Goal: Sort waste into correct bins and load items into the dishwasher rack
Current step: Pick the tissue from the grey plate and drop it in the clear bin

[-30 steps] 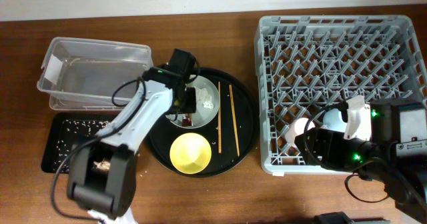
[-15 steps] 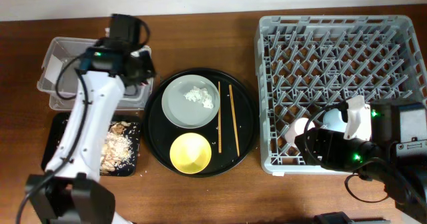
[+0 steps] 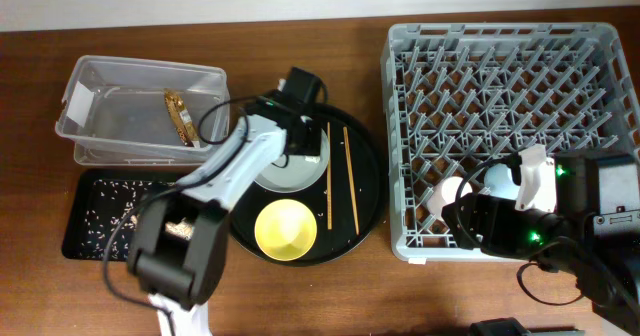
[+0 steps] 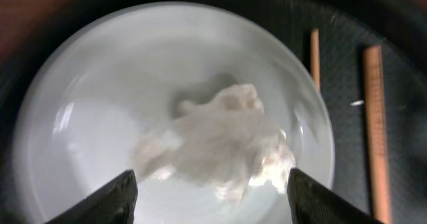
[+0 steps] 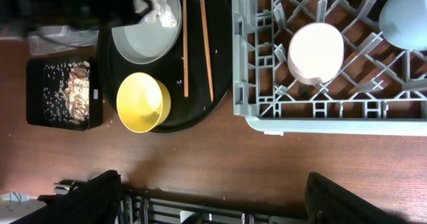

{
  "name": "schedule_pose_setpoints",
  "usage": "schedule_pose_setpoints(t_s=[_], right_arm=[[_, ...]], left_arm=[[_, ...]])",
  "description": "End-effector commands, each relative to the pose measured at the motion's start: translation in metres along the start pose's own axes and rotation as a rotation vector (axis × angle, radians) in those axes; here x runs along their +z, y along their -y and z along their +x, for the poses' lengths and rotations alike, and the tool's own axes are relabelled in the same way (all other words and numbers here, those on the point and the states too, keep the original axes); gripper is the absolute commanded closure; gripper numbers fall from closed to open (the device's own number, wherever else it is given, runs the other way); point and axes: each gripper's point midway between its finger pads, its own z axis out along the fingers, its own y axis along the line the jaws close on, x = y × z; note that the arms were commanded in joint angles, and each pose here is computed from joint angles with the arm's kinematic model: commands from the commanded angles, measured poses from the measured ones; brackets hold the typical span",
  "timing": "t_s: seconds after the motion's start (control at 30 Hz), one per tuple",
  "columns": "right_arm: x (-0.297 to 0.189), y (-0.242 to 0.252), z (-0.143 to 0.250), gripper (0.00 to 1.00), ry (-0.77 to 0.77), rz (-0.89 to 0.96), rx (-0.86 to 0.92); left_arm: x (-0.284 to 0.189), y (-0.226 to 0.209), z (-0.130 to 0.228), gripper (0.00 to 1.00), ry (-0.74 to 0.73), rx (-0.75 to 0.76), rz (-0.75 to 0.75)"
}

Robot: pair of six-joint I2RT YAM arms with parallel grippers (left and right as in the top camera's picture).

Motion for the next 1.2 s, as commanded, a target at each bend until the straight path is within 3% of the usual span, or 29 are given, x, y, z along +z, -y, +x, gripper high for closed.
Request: schedule_pose_setpoints(t_s=[0.0, 0.07, 0.2, 0.33, 0.47, 0.5, 0.57, 0.6, 0.73, 0.8, 0.83, 0.87, 0.9, 0.93, 1.03, 1.17], right_arm=[[-0.002, -0.001, 0.000, 0.12, 0.008, 0.003, -0.011], [-0.002, -0.001, 0.000, 0.12, 0.008, 0.003, -0.011], [-0.002, 0.000, 0.001, 0.12, 0.005, 0.004, -0.009], [-0.002, 0.000, 0.002, 0.12, -0.002, 0.007, -0.007], [-0.002, 0.000, 0.002, 0.12, -0.001, 0.006, -0.007], [-0.002, 0.000, 0.001, 0.12, 0.001, 0.005, -0.008], [-0.002, 0.000, 0.000, 0.12, 0.007, 0.003, -0.010], [-0.002, -0.001, 0.000, 0.12, 0.008, 0.003, -0.011], [-0.003, 0.016, -0.012, 0.12, 0.068, 0.102, -0.016], [-0.004, 0.017, -0.015, 0.12, 0.079, 0.112, -0.017], [-0.004, 0.018, -0.015, 0.01, 0.078, 0.114, -0.017], [-0.004, 0.018, -0.015, 0.01, 0.079, 0.117, -0.017], [-0.004, 0.018, -0.015, 0.01, 0.080, 0.114, -0.017], [-0.004, 0.017, -0.016, 0.01, 0.085, 0.111, -0.019], [-0.002, 0.017, -0.017, 0.01, 0.076, 0.114, -0.017], [0.005, 0.019, -0.020, 0.01, 0.050, 0.123, -0.010]], left_arm=[[0.043, 0.001, 0.021, 0.48, -0.070, 0.064, -0.055], [0.045, 0.000, 0.024, 0.98, -0.082, 0.066, -0.059], [-0.009, -0.007, 0.009, 1.00, -0.070, 0.061, -0.078], [-0.111, -0.061, -0.037, 1.00, 0.166, -0.021, -0.224], [-0.093, -0.169, -0.049, 1.00, 0.147, -0.277, -0.310], [-0.075, -0.196, -0.049, 0.87, 0.122, -0.351, -0.279], [-0.057, -0.206, -0.044, 0.29, 0.071, -0.335, -0.173], [-0.061, -0.201, -0.042, 0.14, 0.053, -0.300, -0.138], [-0.136, -0.171, -0.028, 0.25, 0.061, -0.231, -0.088], [-0.220, -0.136, -0.004, 0.25, 0.169, -0.146, -0.060], [-0.260, -0.124, 0.013, 0.25, 0.242, -0.105, -0.065], [-0.288, -0.114, 0.028, 0.24, 0.295, -0.083, -0.041], [-0.313, -0.109, 0.046, 0.01, 0.339, -0.059, -0.019], [-0.334, -0.112, 0.065, 0.01, 0.373, -0.059, -0.009], [-0.369, -0.123, 0.114, 0.01, 0.425, -0.063, 0.002], [-0.378, -0.131, 0.159, 0.01, 0.395, -0.060, -0.004]])
